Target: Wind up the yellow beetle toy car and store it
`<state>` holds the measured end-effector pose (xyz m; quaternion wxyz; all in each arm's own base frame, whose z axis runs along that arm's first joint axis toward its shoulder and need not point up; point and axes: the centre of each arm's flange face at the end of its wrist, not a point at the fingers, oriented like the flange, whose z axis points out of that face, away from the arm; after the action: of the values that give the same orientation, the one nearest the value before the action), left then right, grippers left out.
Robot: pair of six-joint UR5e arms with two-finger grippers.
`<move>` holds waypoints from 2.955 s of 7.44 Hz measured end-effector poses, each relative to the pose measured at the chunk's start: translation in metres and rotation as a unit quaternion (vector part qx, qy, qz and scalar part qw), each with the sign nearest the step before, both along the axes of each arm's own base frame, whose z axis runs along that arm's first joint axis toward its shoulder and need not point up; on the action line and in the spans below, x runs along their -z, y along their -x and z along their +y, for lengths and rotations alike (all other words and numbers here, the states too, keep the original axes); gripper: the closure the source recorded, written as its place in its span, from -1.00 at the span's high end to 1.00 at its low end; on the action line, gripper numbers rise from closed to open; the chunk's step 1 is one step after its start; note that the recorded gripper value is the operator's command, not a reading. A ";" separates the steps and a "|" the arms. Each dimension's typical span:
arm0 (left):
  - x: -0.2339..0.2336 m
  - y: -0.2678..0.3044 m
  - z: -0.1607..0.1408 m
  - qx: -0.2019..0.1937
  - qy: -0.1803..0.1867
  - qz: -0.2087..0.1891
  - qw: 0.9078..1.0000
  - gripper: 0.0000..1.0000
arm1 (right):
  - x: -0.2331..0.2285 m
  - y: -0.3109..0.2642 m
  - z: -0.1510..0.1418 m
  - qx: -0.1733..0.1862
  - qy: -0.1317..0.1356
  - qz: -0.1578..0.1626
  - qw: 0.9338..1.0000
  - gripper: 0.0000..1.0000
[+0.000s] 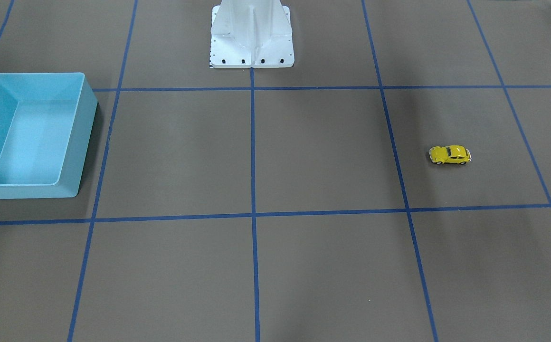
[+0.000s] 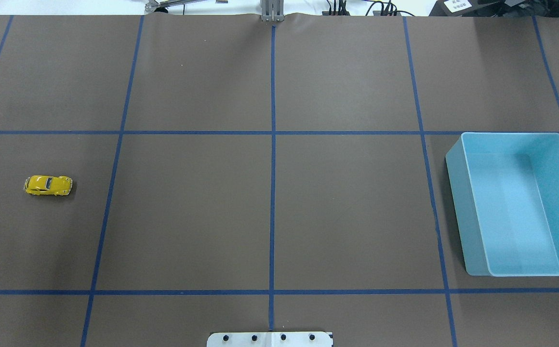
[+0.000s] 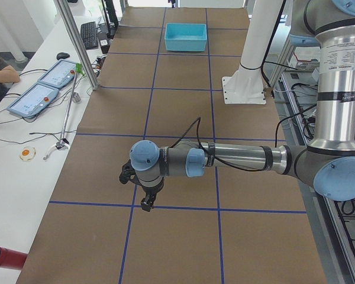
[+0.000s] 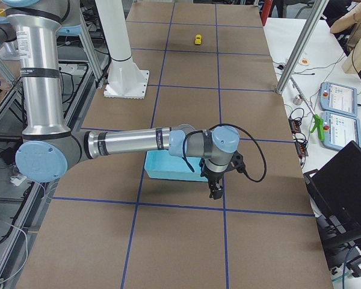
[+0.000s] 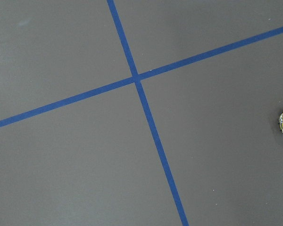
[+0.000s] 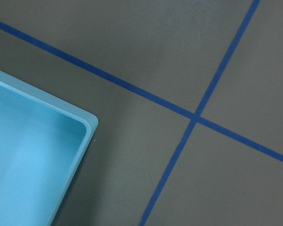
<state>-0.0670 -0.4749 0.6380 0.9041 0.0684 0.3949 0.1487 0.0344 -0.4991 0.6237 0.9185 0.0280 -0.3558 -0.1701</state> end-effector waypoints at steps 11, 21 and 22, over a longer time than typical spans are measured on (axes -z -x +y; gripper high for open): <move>0.006 0.006 0.006 0.004 -0.011 -0.001 1.000 1.00 | -0.042 -0.051 0.043 -0.142 0.120 0.010 0.983 1.00; 0.193 -0.129 0.027 -0.150 -0.197 -0.006 0.969 1.00 | -0.040 -0.052 0.044 -0.144 0.120 0.007 0.982 1.00; 0.208 -0.154 0.035 -0.189 -0.226 -0.001 0.956 1.00 | -0.040 -0.052 0.045 -0.145 0.120 0.007 0.982 1.00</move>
<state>0.0870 -0.4394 0.4300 0.8209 0.1950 0.3560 0.4018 0.0868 -0.4544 0.6633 0.9326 -0.0324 -0.3595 0.0082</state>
